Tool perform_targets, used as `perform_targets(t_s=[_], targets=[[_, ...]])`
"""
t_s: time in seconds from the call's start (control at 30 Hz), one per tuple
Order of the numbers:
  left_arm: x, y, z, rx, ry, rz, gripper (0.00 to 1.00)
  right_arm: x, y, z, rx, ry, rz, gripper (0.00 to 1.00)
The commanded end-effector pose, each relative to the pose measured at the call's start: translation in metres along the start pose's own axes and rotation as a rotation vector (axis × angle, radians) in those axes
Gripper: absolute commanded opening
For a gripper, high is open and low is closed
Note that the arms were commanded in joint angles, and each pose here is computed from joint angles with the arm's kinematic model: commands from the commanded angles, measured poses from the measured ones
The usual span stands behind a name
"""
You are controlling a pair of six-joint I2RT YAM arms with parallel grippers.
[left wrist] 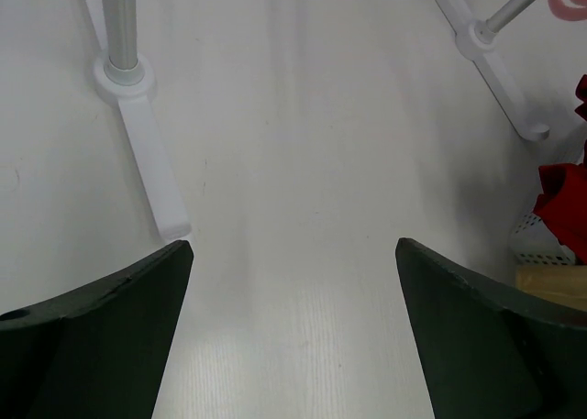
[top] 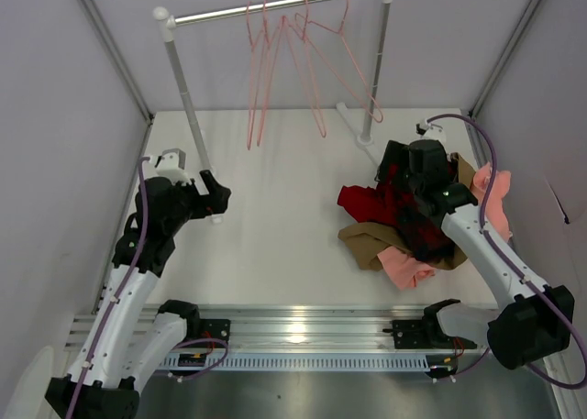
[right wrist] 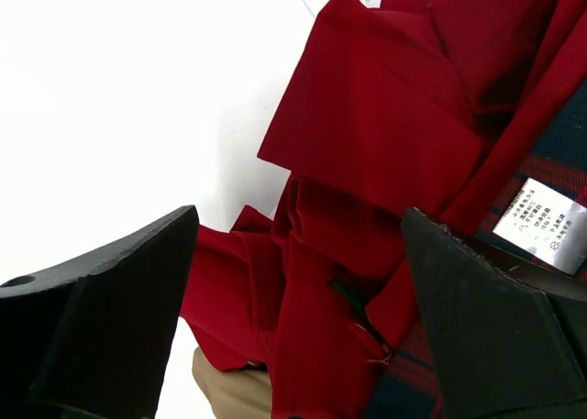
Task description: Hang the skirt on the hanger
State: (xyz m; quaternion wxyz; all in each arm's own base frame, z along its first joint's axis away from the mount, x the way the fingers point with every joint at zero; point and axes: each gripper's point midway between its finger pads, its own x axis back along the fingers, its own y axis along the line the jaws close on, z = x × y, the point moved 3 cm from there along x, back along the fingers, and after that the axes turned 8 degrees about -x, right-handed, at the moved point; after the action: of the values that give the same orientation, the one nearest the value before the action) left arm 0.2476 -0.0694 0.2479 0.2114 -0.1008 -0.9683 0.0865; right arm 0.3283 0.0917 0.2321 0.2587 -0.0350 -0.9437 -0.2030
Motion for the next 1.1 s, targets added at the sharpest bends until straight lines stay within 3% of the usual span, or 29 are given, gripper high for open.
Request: perform_targets(t_s=[0.0, 0.23, 0.57, 0.83, 0.9, 0.93, 1.0, 1.03, 1.07], targets=[[0.007, 0.001, -0.015, 0.019, -0.046, -0.025, 0.99, -0.002, 0.003, -0.013, 0.003, -0.056, 0.001, 0.99], [0.002, 0.002, -0.011, 0.013, -0.045, -0.020, 0.99, -0.018, 0.010, -0.029, 0.038, -0.113, 0.015, 0.99], [-0.006, 0.006, -0.004, 0.003, -0.034, -0.032, 0.99, -0.062, 0.016, -0.029, 0.114, -0.098, 0.054, 0.98], [-0.003, 0.007, -0.006, 0.000, -0.051, -0.041, 0.99, -0.093, 0.005, -0.016, 0.159, -0.067, 0.148, 0.88], [-0.003, 0.008, -0.003, -0.002, -0.044, -0.044, 0.99, -0.098, 0.002, -0.013, 0.162, -0.060, 0.176, 0.67], [-0.003, 0.008, -0.006, -0.002, -0.051, -0.047, 0.99, -0.097, 0.002, -0.016, 0.150, -0.068, 0.182, 0.49], [-0.002, 0.008, -0.006, -0.002, -0.053, -0.050, 0.99, -0.093, 0.002, -0.023, 0.144, -0.100, 0.187, 0.28], [-0.001, 0.009, -0.006, -0.002, -0.056, -0.053, 0.99, -0.090, 0.001, -0.026, 0.150, -0.111, 0.191, 0.01], [-0.001, 0.009, -0.007, -0.004, -0.057, -0.054, 0.99, -0.086, 0.002, -0.032, 0.146, -0.126, 0.192, 0.00]])
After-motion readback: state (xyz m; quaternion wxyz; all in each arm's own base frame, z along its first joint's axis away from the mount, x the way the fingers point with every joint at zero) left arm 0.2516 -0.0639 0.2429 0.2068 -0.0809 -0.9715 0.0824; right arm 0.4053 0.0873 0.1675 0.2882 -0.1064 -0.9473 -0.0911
